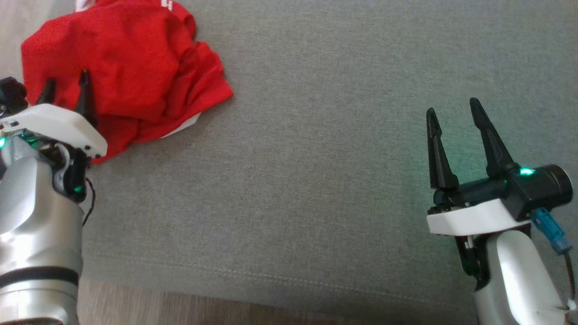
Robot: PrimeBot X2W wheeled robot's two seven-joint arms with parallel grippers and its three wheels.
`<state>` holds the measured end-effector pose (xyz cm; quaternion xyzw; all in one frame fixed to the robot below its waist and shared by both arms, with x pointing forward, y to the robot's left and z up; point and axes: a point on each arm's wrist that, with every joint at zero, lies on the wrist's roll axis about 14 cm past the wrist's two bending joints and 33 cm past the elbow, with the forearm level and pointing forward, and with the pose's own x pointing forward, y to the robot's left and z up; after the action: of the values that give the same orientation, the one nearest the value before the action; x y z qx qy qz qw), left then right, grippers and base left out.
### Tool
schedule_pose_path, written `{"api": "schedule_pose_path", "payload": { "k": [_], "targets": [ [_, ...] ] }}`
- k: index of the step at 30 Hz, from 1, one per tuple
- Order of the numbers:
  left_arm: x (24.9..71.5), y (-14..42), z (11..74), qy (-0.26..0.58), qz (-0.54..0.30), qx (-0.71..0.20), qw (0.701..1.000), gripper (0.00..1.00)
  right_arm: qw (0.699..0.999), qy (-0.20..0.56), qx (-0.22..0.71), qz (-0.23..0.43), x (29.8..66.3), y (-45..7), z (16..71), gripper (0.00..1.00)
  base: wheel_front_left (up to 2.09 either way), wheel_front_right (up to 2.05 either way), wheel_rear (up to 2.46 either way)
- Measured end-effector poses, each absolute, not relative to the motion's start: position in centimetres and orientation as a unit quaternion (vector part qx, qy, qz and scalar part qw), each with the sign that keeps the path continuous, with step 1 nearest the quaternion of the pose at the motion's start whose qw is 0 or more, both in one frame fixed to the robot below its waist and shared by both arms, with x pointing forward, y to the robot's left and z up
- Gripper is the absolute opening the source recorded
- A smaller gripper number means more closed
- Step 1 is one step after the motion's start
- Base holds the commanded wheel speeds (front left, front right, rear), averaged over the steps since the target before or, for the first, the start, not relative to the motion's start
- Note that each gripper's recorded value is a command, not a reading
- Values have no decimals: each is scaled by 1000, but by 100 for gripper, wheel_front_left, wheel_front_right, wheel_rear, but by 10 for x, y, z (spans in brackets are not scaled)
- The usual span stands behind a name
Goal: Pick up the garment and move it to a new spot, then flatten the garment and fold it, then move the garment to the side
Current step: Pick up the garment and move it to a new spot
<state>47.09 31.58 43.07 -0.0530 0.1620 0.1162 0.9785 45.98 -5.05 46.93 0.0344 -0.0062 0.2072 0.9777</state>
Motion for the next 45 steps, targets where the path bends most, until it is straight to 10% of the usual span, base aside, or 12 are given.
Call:
{"api": "schedule_pose_path", "payload": {
  "k": [1,2,3,10,26,45],
  "targets": [
    [473,315,427,168,115,-53,978,100,978,-5,34,205,460,-52,468,100,0,0,0],
    [475,313,424,174,114,-53,977,38,979,-4,34,203,461,-54,468,100,0,0,0],
    [476,312,420,180,112,-55,976,0,979,-5,33,201,461,-55,468,100,0,0,0],
    [479,309,414,177,108,-52,977,0,980,-7,32,195,463,-60,468,100,0,0,0],
    [488,312,625,-159,97,-26,982,0,975,-44,52,210,446,-49,504,100,0,0,0],
    [435,219,586,-118,-2,-82,990,0,976,-94,58,186,418,-69,546,100,0,0,0]
  ]
}}
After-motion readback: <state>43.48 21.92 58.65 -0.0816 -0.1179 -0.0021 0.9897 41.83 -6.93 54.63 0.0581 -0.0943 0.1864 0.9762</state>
